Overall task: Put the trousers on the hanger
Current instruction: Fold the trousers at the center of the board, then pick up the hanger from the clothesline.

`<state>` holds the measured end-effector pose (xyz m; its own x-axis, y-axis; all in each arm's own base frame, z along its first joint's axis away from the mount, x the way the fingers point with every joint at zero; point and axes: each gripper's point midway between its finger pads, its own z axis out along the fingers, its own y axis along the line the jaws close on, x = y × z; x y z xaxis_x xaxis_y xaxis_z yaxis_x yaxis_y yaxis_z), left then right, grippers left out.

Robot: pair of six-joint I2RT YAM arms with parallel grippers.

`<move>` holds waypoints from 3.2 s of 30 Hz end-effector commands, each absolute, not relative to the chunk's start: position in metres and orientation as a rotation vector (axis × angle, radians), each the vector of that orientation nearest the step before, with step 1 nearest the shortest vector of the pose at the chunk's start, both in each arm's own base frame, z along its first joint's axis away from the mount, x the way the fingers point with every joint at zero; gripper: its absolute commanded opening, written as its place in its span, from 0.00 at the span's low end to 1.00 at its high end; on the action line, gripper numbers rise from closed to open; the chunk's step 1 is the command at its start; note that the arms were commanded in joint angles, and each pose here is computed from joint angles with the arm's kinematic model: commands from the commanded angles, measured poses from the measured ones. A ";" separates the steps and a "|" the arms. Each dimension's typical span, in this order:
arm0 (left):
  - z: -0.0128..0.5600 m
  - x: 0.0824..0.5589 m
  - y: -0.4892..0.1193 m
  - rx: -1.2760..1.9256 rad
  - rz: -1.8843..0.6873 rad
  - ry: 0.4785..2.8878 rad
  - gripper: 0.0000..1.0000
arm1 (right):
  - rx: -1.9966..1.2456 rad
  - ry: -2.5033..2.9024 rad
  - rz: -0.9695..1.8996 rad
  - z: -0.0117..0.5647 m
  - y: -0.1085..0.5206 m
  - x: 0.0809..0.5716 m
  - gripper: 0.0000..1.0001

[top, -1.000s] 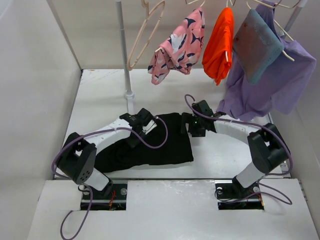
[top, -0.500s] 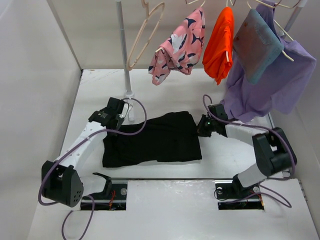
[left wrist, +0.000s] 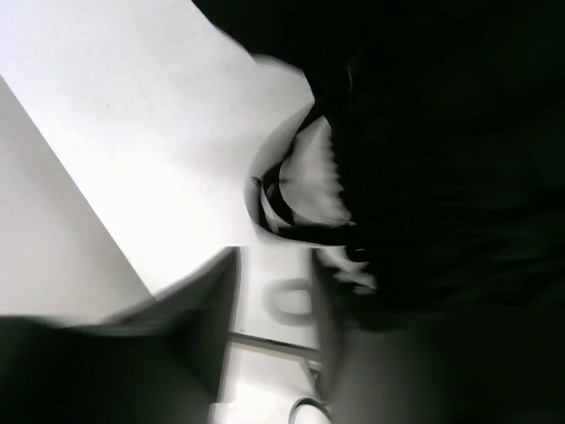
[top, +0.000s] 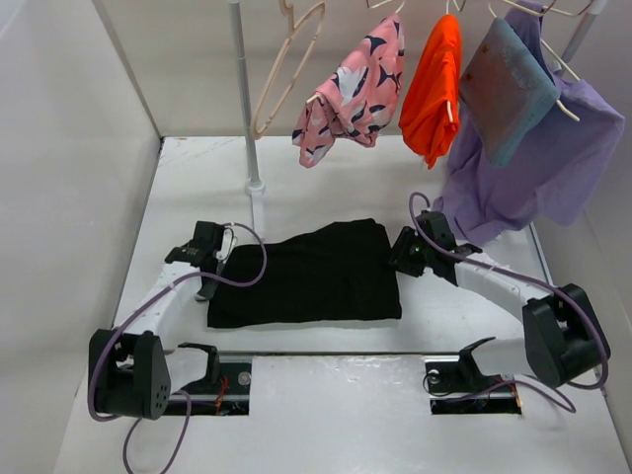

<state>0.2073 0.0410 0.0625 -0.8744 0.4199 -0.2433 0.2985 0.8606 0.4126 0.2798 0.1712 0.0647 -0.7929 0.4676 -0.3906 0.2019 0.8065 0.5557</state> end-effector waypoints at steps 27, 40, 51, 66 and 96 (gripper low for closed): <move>0.067 0.242 0.021 0.722 0.579 2.495 0.45 | 0.281 2.537 0.503 0.073 0.209 0.348 0.00; 0.387 0.260 -0.045 0.448 0.071 1.629 0.87 | 0.140 2.392 0.467 0.149 0.198 0.320 0.21; 0.503 0.361 -0.152 0.474 -0.276 1.714 1.00 | 0.118 2.429 0.462 0.132 0.200 0.297 0.51; 0.497 0.456 -0.171 0.340 -0.117 1.630 0.88 | 0.101 2.421 0.385 0.138 0.177 0.271 0.51; 0.531 0.451 -0.159 0.233 -0.064 1.515 0.00 | 0.133 2.367 0.368 0.156 0.153 0.268 0.51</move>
<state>0.4935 -0.1706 0.4239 -0.2012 0.2402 -0.9497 0.2338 0.9532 0.1916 0.2647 0.1552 0.1538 -0.7430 0.1947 -0.6404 -0.0118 0.9528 0.3033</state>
